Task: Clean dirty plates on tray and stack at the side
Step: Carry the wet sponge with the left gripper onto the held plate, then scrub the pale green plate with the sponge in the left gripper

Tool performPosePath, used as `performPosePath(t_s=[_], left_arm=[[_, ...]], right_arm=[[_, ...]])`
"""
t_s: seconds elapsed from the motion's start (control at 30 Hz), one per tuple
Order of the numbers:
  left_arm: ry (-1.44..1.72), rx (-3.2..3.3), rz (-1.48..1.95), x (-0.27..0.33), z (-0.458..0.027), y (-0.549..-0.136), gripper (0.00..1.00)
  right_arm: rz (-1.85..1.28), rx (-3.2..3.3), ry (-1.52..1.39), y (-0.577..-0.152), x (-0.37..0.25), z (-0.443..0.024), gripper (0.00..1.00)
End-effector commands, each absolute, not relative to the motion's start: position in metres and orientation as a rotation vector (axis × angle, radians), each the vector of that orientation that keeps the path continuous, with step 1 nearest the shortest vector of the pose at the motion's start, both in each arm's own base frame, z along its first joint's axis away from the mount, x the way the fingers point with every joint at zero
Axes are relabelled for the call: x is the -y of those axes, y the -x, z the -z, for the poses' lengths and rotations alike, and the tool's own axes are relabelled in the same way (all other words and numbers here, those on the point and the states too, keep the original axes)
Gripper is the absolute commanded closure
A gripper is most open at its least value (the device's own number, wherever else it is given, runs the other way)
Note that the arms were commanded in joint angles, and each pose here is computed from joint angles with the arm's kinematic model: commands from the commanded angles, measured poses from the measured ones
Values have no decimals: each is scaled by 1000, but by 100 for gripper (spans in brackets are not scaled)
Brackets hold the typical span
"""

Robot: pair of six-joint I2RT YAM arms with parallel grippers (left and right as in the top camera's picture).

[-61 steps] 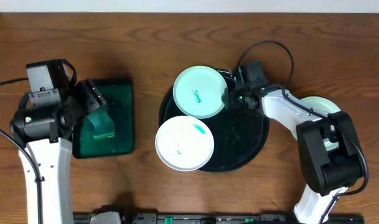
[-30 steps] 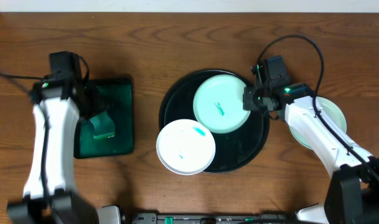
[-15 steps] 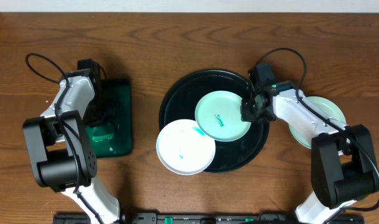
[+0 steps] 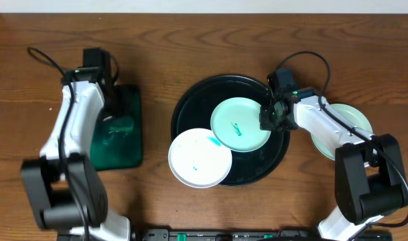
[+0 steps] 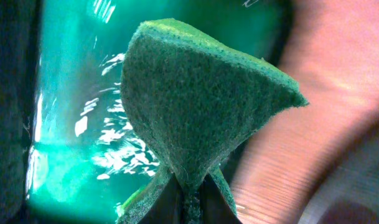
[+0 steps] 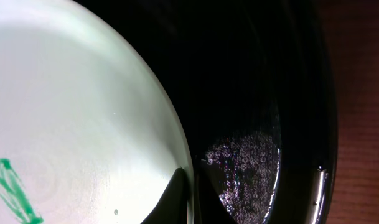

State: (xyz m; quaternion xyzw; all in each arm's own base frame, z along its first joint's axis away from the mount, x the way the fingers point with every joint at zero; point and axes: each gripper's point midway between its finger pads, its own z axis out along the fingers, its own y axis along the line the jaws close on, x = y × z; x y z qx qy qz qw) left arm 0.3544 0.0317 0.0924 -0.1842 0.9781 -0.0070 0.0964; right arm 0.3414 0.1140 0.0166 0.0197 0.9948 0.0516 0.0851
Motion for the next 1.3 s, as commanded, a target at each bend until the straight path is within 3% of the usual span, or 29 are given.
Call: performPosePath(t_s=[0.0,0.13,0.37,0.57,0.73,1.03,1.27], left_arm=[[312,-2795,154,17,-135,-370,93],[123,-2788,473,107,-139,-370,93],[57,-2882,638,194,-111,-352,93],[-25,-2804,688,221,-113,-363,93],[-77,-2792,704,238,-108,-363,93],[-42,-2896,934,302,-49,-350,93],[68,-3022,809,285,-7,-343,93]], right_arm=[[-109,-2963,-27,-342,-109,-14,99],[-107,-2971,-37,-340,-109,-12,99],[47,-2888,-205,-355,-90,-13,99],[-11,-2755,-209,-386,-98,-23,99],[-24,-2815,-111,-373,-106,-19,99],[-7,-2866,-2,-353,-128,-15,99],[-6,-2869,10,-351,-130,-15,99]])
